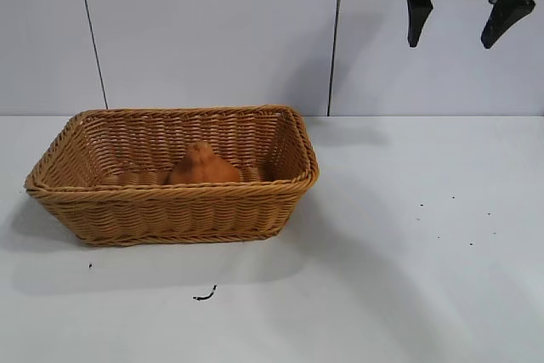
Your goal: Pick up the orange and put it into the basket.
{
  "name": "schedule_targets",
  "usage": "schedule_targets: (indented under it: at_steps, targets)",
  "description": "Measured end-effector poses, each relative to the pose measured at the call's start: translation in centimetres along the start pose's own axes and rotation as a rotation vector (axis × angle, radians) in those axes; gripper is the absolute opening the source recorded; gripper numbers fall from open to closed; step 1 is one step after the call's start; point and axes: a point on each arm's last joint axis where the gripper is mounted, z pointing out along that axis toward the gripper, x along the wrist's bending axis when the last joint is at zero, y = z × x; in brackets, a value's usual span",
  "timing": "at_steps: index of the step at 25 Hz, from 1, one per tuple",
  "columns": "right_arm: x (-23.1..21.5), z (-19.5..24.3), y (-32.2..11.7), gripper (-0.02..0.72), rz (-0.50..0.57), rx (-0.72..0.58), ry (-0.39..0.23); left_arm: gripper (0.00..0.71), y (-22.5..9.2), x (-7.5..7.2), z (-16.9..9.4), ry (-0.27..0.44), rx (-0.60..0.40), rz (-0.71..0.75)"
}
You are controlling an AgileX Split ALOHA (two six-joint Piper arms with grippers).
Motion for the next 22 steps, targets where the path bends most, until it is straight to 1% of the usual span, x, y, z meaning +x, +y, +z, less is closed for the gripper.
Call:
schedule_targets:
  at_steps: [5,10,12,15,19,22]
  targets:
    - [-0.8,-3.4,-7.8,0.639,-0.005,0.036,0.002,0.666,0.0,0.0,0.0,0.0,0.0,0.0]
    - [-1.2,-5.6,-16.3,0.639,-0.006,0.033,0.042,0.666,0.0,0.0,0.0,0.0,0.0,0.0]
    - [-1.3,-5.9,-19.3,0.639,-0.008,0.025,0.048,0.666,0.0,0.0,0.0,0.0,0.0,0.0]
    - [-1.6,-6.0,-23.2,0.639,-0.021,-0.058,0.054,0.666,0.0,0.0,0.0,0.0,0.0,0.0]
    - [-1.8,-5.9,-27.6,0.639,-0.058,-0.23,0.059,0.666,0.0,0.0,0.0,0.0,-0.001,0.0]
    - [-1.9,-5.5,-30.6,0.639,-0.069,-0.316,0.067,0.666,0.0,0.0,0.0,0.0,0.0,0.0]
